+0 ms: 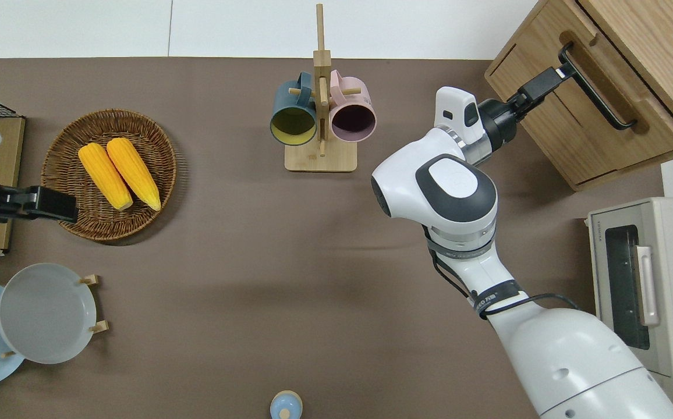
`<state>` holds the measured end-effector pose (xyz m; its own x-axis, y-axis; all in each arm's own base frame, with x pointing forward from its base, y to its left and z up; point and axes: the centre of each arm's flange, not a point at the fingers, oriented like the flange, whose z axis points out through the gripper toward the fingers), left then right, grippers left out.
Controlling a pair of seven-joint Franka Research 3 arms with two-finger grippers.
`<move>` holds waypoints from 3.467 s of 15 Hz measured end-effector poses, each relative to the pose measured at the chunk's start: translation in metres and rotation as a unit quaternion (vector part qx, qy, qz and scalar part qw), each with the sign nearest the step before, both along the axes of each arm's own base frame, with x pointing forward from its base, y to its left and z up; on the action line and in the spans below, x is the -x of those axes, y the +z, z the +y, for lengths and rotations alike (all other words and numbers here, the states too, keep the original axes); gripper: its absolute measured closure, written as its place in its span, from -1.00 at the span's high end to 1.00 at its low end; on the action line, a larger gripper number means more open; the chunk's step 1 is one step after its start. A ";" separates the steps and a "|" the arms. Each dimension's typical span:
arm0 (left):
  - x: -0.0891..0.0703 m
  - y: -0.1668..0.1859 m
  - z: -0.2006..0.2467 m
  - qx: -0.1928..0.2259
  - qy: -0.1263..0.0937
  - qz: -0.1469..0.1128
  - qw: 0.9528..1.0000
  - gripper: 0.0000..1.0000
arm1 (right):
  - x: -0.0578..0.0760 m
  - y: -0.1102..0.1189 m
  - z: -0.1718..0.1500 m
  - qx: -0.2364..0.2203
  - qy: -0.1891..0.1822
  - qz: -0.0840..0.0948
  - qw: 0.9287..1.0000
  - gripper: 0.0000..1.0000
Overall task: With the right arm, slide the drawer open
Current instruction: 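Close the right gripper on the black drawer handle, then pull the drawer handle toward the robot with the right gripper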
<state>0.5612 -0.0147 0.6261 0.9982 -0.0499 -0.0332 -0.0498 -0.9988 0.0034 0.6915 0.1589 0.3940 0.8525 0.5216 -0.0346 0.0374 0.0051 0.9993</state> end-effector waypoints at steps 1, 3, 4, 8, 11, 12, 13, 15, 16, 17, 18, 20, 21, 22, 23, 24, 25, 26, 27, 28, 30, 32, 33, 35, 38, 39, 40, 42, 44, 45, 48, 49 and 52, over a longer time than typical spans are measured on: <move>0.000 0.000 0.000 0.000 0.000 0.000 1.000 0.99 | -0.002 0.000 -0.006 0.005 0.003 -0.001 1.000 0.98; 0.000 0.000 0.000 0.000 0.000 0.000 1.000 0.99 | -0.005 0.001 -0.014 0.009 0.003 -0.001 1.000 0.98; 0.000 0.000 0.000 0.000 0.000 0.000 1.000 0.99 | -0.005 0.000 -0.015 0.010 0.003 -0.001 1.000 0.98; 0.000 0.000 0.000 0.000 0.000 0.000 1.000 0.99 | -0.006 -0.005 -0.017 0.016 0.004 0.000 1.000 0.96; 0.000 0.000 0.000 0.000 0.000 0.000 1.000 0.99 | -0.009 -0.007 -0.023 0.014 0.007 0.001 1.000 0.96; 0.000 0.000 0.000 0.000 0.000 0.000 1.000 0.99 | -0.010 -0.007 -0.026 0.014 0.008 0.002 1.000 0.96; 0.000 0.000 0.000 0.000 0.000 0.000 1.000 0.99 | -0.011 -0.007 -0.030 0.012 0.010 0.003 1.000 0.95; 0.000 0.000 0.000 0.000 0.000 0.000 1.000 0.99 | -0.014 -0.007 -0.038 0.009 0.011 0.005 1.000 0.87; 0.000 0.000 0.000 0.000 0.000 0.000 1.000 0.99 | -0.014 -0.007 -0.041 0.009 0.010 0.005 1.000 0.87; 0.000 0.000 0.000 0.000 0.000 0.000 1.000 0.99 | -0.015 -0.007 -0.043 0.009 0.010 0.005 1.000 0.79; 0.000 0.000 0.000 0.000 0.000 0.000 1.000 0.99 | -0.015 -0.007 -0.045 0.010 0.009 0.005 1.000 0.58; 0.000 0.000 0.000 0.000 0.000 0.000 1.000 0.99 | -0.016 -0.007 -0.046 0.012 0.009 0.008 1.000 0.13; 0.000 0.000 0.000 0.000 0.000 0.000 1.000 0.99 | -0.016 -0.007 -0.046 0.013 0.009 0.010 1.000 -0.08; 0.000 0.000 0.000 0.000 0.000 0.000 1.000 0.99 | -0.016 -0.007 -0.046 0.014 0.009 0.012 1.000 -0.22; 0.000 0.000 0.000 0.000 0.000 0.000 1.000 0.99 | -0.016 -0.007 -0.046 0.016 0.009 0.013 1.000 -0.42; 0.000 0.000 0.000 0.000 0.000 0.000 1.000 0.99 | -0.016 -0.004 -0.046 0.018 0.011 0.010 1.000 -0.61; 0.000 0.000 0.000 0.000 0.000 0.000 1.000 0.99 | -0.016 -0.005 -0.047 0.015 0.011 0.005 1.000 -0.64; 0.000 0.000 0.000 0.000 0.000 0.000 1.000 0.99 | -0.016 -0.005 -0.047 0.015 0.011 0.005 1.000 -0.64; 0.000 0.000 0.000 0.000 0.000 0.000 1.000 0.99 | -0.016 -0.005 -0.047 0.015 0.011 0.005 1.000 -0.64; 0.000 0.000 0.000 0.000 0.000 0.000 1.000 0.99 | -0.016 -0.005 -0.047 0.015 0.011 0.005 1.000 -0.64; 0.000 0.000 0.000 0.000 0.000 0.000 1.000 0.99 | -0.016 -0.005 -0.046 0.015 0.011 0.005 1.000 -0.64; 0.000 0.000 0.000 0.000 0.000 0.000 1.000 0.99 | -0.016 -0.005 -0.046 0.015 0.011 0.005 1.000 -0.64; 0.000 0.000 0.000 0.000 0.000 0.000 1.000 0.99 | -0.016 -0.005 -0.045 0.015 0.011 0.005 1.000 -0.64; 0.000 0.000 0.000 0.000 0.000 0.000 1.000 0.99 | -0.014 -0.006 -0.042 0.018 0.010 0.005 1.000 -0.64; 0.000 0.000 0.000 0.000 0.000 0.000 1.000 0.99 | -0.009 -0.006 -0.029 0.017 0.003 0.003 1.000 -0.64; 0.000 0.000 0.000 0.000 0.000 0.000 1.000 0.99 | -0.006 -0.006 -0.022 0.017 -0.001 0.002 1.000 -0.64; 0.000 0.000 0.000 0.000 0.000 0.000 1.000 0.99 | -0.003 -0.007 -0.015 0.018 -0.005 0.001 1.000 -0.64; 0.000 0.000 0.000 0.000 0.000 0.000 1.000 0.99 | 0.005 -0.007 0.001 0.018 -0.014 0.002 1.000 -0.64; 0.000 0.000 0.000 0.000 0.000 0.000 1.000 0.99 | 0.013 -0.007 0.019 0.018 -0.019 0.003 1.000 -0.64; 0.000 0.000 0.000 0.000 0.000 0.000 1.000 0.99 | 0.017 -0.007 0.026 0.018 -0.022 0.003 1.000 -0.64; 0.000 0.000 0.000 0.000 0.000 0.000 1.000 0.99 | 0.029 -0.007 0.049 0.016 -0.030 0.005 0.999 -0.64; 0.000 0.000 0.000 0.000 0.000 0.000 1.000 0.99 | 0.034 -0.007 0.057 0.015 -0.031 0.006 0.999 -0.64; 0.000 0.000 0.000 0.000 0.000 0.000 1.000 0.99 | 0.046 -0.006 0.079 0.008 -0.036 0.010 0.999 -0.64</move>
